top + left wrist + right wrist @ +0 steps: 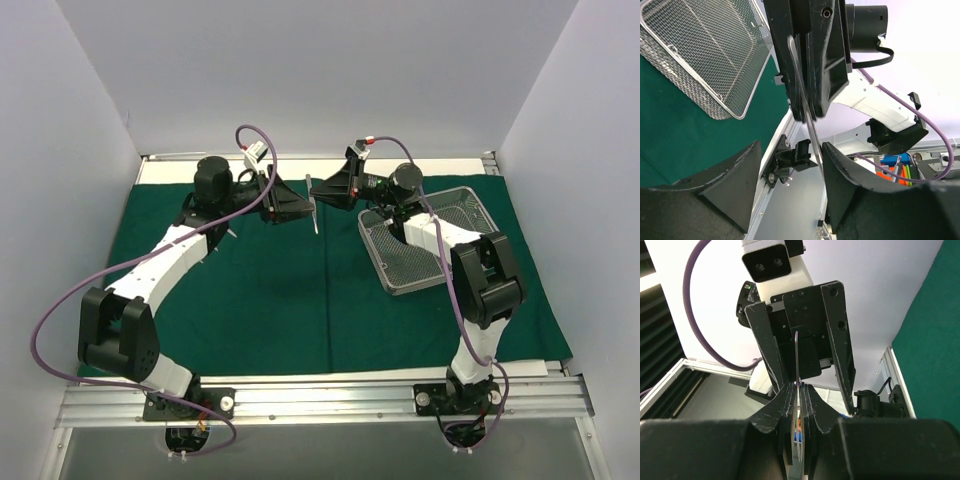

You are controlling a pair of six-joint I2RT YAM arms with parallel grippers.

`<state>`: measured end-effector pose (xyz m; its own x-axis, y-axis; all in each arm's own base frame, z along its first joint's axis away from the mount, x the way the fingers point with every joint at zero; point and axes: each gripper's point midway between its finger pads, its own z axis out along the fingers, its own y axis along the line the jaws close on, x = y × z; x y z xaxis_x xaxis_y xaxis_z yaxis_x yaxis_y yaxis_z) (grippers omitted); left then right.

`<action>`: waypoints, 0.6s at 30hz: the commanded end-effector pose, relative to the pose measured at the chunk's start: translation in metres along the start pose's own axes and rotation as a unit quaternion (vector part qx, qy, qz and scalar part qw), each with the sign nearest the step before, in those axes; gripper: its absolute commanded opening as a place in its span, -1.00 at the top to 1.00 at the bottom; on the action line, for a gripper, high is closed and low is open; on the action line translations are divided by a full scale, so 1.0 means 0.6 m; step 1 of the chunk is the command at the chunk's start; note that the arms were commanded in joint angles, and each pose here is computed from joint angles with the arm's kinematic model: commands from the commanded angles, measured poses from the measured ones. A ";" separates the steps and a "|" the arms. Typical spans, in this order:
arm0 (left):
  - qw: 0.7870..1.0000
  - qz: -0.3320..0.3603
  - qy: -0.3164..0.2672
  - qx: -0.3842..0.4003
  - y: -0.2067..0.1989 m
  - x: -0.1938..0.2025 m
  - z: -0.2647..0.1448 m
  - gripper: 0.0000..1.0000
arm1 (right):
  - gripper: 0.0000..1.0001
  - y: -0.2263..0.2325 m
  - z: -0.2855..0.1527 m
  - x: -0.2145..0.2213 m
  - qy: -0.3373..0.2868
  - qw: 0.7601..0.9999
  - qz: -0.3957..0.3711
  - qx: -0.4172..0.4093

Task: Open and lay out the surgical kit
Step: Place the medical item in the surgical kit.

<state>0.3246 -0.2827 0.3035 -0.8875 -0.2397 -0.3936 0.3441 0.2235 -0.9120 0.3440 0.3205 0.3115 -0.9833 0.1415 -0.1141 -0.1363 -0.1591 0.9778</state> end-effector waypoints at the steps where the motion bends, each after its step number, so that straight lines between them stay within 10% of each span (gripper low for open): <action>1: 0.999 0.039 -0.001 0.036 -0.051 -0.015 0.013 -0.17 | 1.00 0.092 -0.002 0.038 0.028 0.989 -0.130 -0.062; 12: 0.998 0.029 -0.006 0.059 -0.057 -0.018 0.021 0.29 | 1.00 0.083 0.003 0.042 0.034 0.990 -0.125 -0.057; 18: 0.998 0.028 -0.001 0.049 -0.053 -0.015 0.019 0.95 | 0.79 0.072 0.005 0.032 0.029 0.990 -0.131 -0.035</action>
<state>0.3249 -0.2966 0.3146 -0.9008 -0.2340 -0.3658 0.3354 0.1601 -0.9284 0.3388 0.3243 0.3101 -0.9759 0.1314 -0.1742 -0.1937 -0.1544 0.9688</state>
